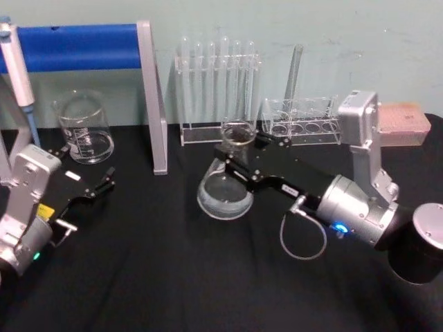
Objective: Grasp the erlenmeyer flask with one hand, shake it three times, then place it back.
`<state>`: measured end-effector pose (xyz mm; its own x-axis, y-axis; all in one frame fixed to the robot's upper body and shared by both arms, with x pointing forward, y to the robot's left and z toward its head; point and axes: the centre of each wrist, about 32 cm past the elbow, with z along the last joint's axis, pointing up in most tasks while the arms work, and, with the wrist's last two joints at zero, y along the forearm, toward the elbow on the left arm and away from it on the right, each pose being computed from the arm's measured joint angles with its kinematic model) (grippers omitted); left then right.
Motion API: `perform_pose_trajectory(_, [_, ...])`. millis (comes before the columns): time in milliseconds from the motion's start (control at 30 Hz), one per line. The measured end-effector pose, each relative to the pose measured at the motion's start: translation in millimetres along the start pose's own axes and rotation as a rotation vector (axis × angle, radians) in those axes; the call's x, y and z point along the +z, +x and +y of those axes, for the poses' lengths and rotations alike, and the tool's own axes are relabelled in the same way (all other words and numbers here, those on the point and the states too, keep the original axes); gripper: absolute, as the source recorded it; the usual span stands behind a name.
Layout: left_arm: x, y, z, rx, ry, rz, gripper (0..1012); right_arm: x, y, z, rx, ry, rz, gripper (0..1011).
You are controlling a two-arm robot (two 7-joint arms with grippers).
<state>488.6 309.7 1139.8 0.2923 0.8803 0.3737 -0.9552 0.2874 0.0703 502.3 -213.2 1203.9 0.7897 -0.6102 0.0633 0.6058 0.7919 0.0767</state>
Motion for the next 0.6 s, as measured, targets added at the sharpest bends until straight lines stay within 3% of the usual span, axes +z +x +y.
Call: perform_pose_trajectory(600, [0.0, 0.0, 0.0, 0.000, 0.000, 0.000, 1001, -3.7, 4.5, 8.9, 0.086, -0.021, -0.012, 453])
